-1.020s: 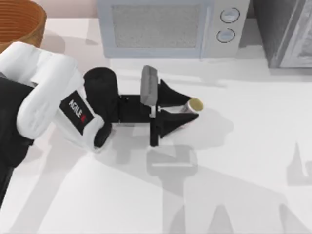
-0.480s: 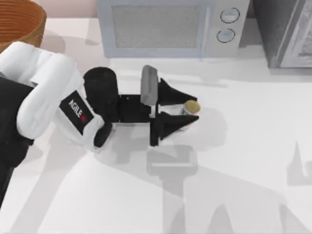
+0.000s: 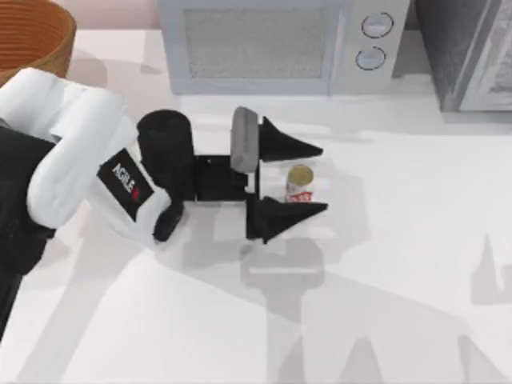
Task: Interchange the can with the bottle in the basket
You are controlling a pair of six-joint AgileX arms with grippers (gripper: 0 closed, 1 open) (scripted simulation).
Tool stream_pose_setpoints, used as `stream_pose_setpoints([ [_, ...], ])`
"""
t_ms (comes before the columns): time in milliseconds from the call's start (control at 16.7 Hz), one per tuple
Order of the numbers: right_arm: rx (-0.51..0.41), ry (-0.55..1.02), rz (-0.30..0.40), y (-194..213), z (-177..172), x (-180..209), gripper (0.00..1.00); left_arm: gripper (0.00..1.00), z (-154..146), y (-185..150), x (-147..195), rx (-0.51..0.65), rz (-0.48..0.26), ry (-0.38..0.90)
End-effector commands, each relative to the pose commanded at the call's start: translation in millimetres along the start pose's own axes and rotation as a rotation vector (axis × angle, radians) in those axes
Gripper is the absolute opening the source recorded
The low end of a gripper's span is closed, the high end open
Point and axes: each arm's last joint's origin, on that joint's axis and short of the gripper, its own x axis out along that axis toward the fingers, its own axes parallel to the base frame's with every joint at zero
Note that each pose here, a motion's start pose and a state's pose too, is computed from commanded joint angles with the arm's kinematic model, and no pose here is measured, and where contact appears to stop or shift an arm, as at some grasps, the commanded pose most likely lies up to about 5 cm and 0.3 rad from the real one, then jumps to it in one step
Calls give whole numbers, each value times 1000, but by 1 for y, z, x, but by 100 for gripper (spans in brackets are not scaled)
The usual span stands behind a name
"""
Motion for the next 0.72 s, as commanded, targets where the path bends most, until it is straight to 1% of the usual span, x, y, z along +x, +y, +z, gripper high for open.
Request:
stream_pose_setpoints([
  [300,0,0,0,0,0,0,100,100,0,0,1,0,-2,0],
  [360,0,0,0,0,0,0,100,100,1,-1,-2,-12,10,3],
  [420,0,0,0,0,0,0,100,100,5,-1,-6,-32,34,9],
  [540,0,0,0,0,0,0,100,100,19,-1,-19,-78,110,24],
  [720,0,0,0,0,0,0,100,100,62,-5,-47,-121,271,40],
])
